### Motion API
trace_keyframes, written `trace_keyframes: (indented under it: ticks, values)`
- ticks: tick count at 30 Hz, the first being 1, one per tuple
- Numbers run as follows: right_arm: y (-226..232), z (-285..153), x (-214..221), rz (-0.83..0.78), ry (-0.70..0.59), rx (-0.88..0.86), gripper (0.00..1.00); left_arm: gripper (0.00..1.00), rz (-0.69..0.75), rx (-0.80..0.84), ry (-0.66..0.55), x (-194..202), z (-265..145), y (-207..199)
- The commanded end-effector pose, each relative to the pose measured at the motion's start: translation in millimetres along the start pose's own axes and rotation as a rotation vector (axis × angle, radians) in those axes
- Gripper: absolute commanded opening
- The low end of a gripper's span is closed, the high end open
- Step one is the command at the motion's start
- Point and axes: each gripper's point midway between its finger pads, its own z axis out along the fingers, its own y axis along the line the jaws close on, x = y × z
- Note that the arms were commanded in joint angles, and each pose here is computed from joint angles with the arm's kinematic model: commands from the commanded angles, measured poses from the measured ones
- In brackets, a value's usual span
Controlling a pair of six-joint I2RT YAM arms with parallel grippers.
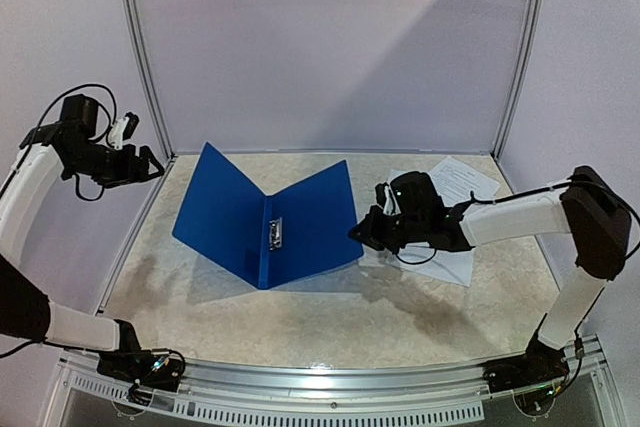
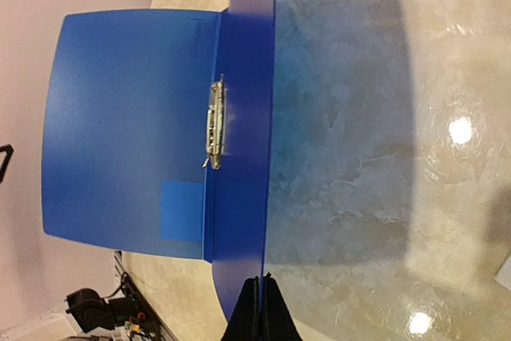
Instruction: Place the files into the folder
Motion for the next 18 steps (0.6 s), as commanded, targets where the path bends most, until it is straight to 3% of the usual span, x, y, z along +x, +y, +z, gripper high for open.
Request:
trace_keyframes:
  ticks: [1,5,12,18]
  values:
    - [24,-43,-9,-0.181,-0.030,0.076,0.00,0.86,0.130,-0.040,-0.127,-22,-33,-9]
    - [16,-49,3,-0.125,-0.004,0.068,0.00,0.84,0.201,0.029,-0.099,-17,-23,-39]
    - [-14,-56,26,-0.016,0.024,0.089,0.00,0.83,0.494,0.187,0.099,30,27,-114]
    - [-67,-69,33,0.007,0.011,0.236,0.00,0.85,0.524,0.086,0.233,49,80,-93]
